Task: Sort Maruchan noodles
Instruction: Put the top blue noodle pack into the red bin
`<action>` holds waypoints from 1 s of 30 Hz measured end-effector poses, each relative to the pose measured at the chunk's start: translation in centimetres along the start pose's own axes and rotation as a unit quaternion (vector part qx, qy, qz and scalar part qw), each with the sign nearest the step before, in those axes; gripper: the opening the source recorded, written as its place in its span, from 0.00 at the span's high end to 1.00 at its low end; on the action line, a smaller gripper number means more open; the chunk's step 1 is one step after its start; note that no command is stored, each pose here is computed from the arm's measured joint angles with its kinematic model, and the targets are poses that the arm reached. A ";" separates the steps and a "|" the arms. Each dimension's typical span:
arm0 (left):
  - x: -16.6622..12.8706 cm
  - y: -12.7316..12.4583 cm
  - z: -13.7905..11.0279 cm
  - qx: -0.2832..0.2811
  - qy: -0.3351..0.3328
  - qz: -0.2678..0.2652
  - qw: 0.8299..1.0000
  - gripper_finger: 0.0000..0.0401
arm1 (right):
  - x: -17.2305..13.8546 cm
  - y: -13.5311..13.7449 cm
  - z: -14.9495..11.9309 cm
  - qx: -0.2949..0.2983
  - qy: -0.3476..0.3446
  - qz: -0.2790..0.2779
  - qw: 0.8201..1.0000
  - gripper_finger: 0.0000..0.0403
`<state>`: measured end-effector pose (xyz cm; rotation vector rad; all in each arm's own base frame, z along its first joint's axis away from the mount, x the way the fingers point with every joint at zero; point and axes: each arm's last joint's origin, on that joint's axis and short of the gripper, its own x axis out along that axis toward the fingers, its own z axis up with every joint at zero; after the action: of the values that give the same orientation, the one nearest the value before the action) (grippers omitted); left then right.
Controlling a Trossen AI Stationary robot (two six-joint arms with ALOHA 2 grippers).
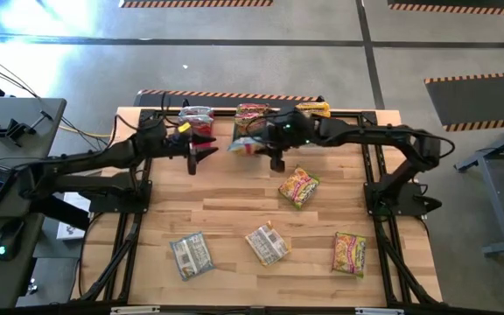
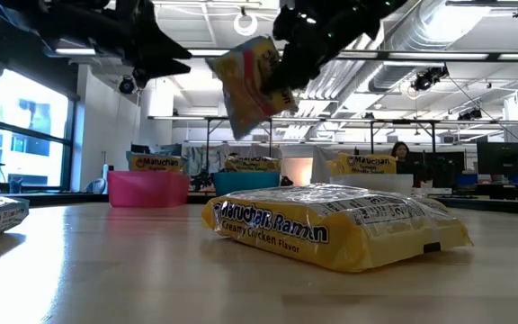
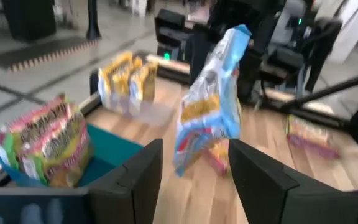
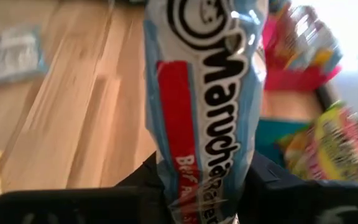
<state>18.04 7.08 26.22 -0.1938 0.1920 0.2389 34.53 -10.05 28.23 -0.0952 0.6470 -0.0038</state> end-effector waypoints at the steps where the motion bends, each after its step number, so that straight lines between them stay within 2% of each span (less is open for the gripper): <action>1: 0.2 -0.1 0.0 -0.001 0.009 -0.001 1.000 0.56 | 0.3 -0.1 0.2 0.003 0.019 0.006 1.000 0.78; 8: 1.6 -0.6 -0.1 0.001 0.071 -0.011 0.997 0.50 | 3.6 -0.8 0.2 0.008 0.105 0.028 0.994 0.77; 14: 3.1 -1.2 0.3 0.025 0.086 -0.026 0.996 0.45 | 5.2 -0.2 0.3 -0.006 0.110 0.048 0.993 0.77; 24: 6.4 -2.3 0.3 0.055 0.152 -0.044 0.986 0.43 | 5.3 0.2 0.6 -0.012 0.100 0.054 0.993 0.77; 30: 8.2 -2.7 0.4 0.086 0.169 -0.005 0.982 0.43 | 5.3 0.1 0.4 -0.007 0.108 0.049 0.993 0.78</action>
<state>26.57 6.35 25.29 -0.0611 0.5470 0.1767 38.98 -10.09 25.35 -0.0763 0.8672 0.0867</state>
